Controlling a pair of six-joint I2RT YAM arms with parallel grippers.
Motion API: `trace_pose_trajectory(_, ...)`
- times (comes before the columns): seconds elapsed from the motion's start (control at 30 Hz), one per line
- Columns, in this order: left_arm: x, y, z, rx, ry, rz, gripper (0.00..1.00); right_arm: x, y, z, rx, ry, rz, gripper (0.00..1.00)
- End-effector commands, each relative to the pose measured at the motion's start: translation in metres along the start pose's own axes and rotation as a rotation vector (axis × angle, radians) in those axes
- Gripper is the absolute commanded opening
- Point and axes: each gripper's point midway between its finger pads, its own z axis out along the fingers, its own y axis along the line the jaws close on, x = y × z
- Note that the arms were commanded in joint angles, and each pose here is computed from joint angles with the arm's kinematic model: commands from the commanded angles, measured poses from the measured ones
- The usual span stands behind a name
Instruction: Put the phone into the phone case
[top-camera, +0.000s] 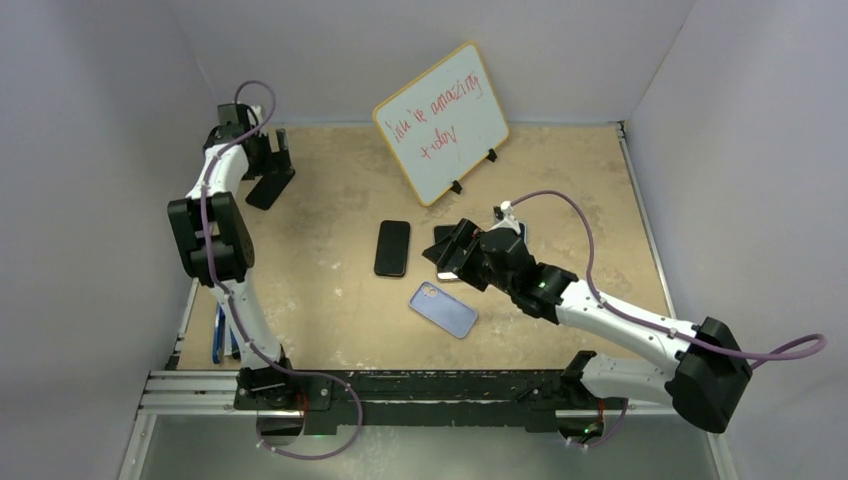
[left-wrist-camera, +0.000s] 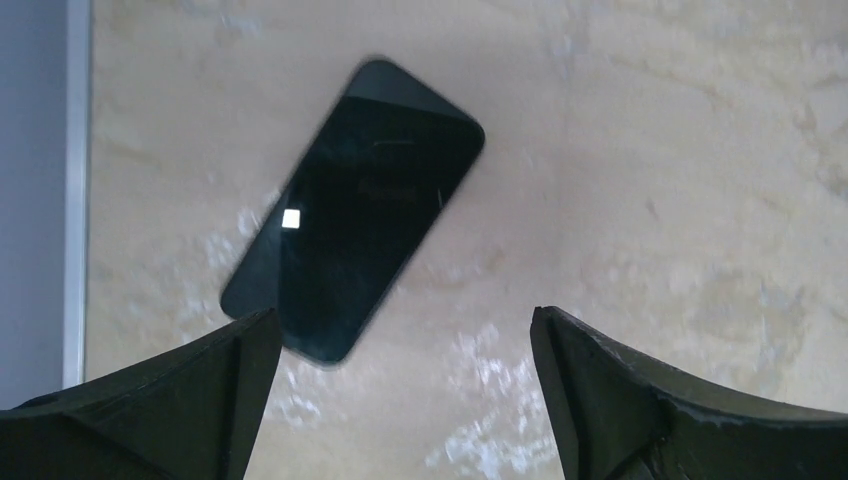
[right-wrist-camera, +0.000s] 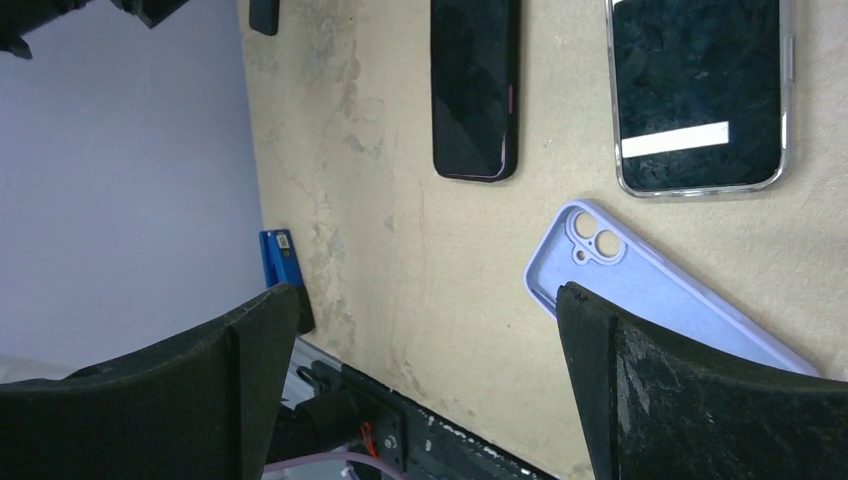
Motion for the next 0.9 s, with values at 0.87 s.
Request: trace_pose_trajectory(0.87,-0.064,0.001,0.105,0.136,-0.142,-0.23,0.96,-0.015,-0.022,0.016,0.09,-0.046,-0.086,0.99)
